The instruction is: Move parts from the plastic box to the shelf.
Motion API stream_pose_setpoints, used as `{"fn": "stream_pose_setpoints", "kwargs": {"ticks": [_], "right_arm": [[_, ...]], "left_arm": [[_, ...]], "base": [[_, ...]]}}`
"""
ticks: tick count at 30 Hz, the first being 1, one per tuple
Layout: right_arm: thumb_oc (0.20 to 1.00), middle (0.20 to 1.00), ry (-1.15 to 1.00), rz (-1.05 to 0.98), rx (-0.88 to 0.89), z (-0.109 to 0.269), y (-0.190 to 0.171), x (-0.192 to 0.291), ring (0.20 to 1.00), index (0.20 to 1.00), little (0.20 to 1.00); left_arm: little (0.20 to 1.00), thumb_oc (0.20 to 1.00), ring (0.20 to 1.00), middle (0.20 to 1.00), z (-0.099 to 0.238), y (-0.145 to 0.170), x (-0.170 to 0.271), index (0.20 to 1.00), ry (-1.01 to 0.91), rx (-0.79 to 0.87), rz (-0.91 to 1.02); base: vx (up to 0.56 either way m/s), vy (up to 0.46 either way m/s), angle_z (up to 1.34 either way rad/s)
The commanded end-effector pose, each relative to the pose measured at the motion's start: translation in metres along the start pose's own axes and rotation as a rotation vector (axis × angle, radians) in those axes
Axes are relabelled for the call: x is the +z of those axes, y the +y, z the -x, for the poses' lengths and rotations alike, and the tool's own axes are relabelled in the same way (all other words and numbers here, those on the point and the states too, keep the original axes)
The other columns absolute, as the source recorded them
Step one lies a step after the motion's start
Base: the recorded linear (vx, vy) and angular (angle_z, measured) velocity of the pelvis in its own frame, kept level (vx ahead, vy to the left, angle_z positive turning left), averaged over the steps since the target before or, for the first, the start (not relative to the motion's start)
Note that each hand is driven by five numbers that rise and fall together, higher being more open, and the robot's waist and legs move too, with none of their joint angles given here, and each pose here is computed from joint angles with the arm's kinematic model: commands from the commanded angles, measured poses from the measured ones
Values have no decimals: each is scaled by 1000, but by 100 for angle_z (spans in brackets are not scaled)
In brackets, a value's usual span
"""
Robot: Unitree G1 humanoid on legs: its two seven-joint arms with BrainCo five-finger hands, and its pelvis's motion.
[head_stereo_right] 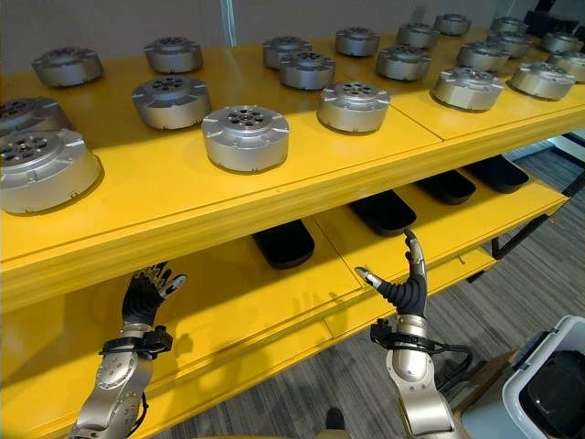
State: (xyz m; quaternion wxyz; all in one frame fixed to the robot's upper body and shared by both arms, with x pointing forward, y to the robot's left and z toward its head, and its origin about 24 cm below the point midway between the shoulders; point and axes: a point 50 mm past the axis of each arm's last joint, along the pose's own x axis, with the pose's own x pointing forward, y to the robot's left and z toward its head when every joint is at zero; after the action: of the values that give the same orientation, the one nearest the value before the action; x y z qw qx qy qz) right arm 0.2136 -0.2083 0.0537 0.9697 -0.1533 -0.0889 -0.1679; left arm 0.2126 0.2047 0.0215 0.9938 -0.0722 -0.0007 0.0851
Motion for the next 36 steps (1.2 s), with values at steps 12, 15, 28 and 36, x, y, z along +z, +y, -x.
{"fn": "stream_pose_setpoints", "kwargs": {"ticks": [12,15,28,36], "right_arm": [[1000,1000,-320,108,-39,-26,-24,50,1000,1000,1000],[1000,1000,-278,77,2,-28,-17,44,1000,1000,1000],[1000,1000,-209,-104,99,-28,13,41,1000,1000,1000],[1000,1000,-236,-131,101,-30,23,50,1000,1000,1000]], "left_arm": [[1000,1000,1000,1000,-10,-11,15,1000,-94,-98,0],[1000,1000,1000,1000,-11,-11,18,1000,-109,-83,8],[1000,1000,1000,1000,-10,-9,22,1000,-128,-88,-31],[1000,1000,1000,1000,-13,1,34,1000,-163,-61,-55]], "base": [[-55,-181,-3],[-31,-34,13],[35,68,-69],[-83,58,-101]]}}
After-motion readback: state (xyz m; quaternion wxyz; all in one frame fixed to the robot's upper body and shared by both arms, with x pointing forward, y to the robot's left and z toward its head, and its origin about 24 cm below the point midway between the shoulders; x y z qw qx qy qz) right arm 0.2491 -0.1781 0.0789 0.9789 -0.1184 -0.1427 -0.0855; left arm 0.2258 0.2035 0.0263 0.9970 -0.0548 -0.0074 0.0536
